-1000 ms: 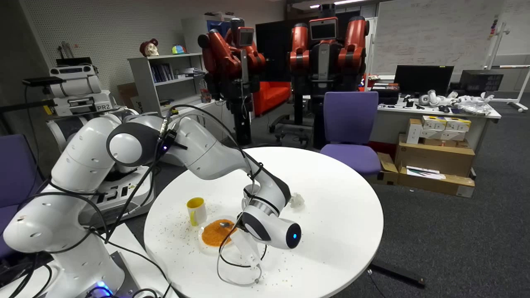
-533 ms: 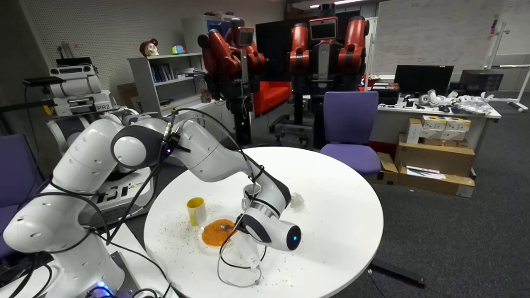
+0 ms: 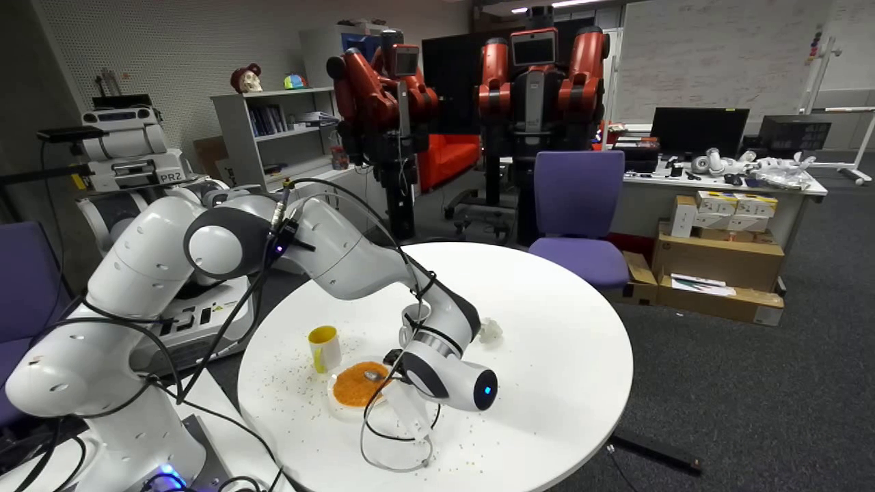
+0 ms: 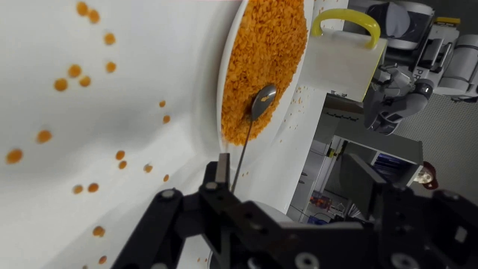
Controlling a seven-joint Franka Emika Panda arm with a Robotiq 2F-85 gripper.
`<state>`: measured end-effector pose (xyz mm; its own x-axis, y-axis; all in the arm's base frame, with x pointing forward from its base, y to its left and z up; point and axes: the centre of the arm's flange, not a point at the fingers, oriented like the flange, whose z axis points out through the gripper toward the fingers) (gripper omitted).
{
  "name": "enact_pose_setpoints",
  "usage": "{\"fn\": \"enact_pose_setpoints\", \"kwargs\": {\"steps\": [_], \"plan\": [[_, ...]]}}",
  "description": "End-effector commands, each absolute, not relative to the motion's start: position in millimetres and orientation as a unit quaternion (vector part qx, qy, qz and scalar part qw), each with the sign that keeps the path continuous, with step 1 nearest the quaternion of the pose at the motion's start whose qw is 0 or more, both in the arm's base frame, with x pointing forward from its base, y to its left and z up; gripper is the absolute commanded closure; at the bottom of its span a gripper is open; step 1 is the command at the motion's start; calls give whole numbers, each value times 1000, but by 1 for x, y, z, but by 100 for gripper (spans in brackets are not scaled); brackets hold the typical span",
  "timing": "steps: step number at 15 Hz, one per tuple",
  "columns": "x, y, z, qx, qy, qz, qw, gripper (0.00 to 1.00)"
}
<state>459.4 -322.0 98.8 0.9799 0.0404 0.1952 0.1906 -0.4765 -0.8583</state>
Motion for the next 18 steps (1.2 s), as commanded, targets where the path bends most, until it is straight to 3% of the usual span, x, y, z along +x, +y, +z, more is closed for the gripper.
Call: {"fn": "enact_pose_setpoints", "kwargs": {"steps": [1, 18], "plan": [[465, -324, 106, -847, -74, -75, 521, 0], [477, -300, 133, -845, -103, -22, 525, 0]]}}
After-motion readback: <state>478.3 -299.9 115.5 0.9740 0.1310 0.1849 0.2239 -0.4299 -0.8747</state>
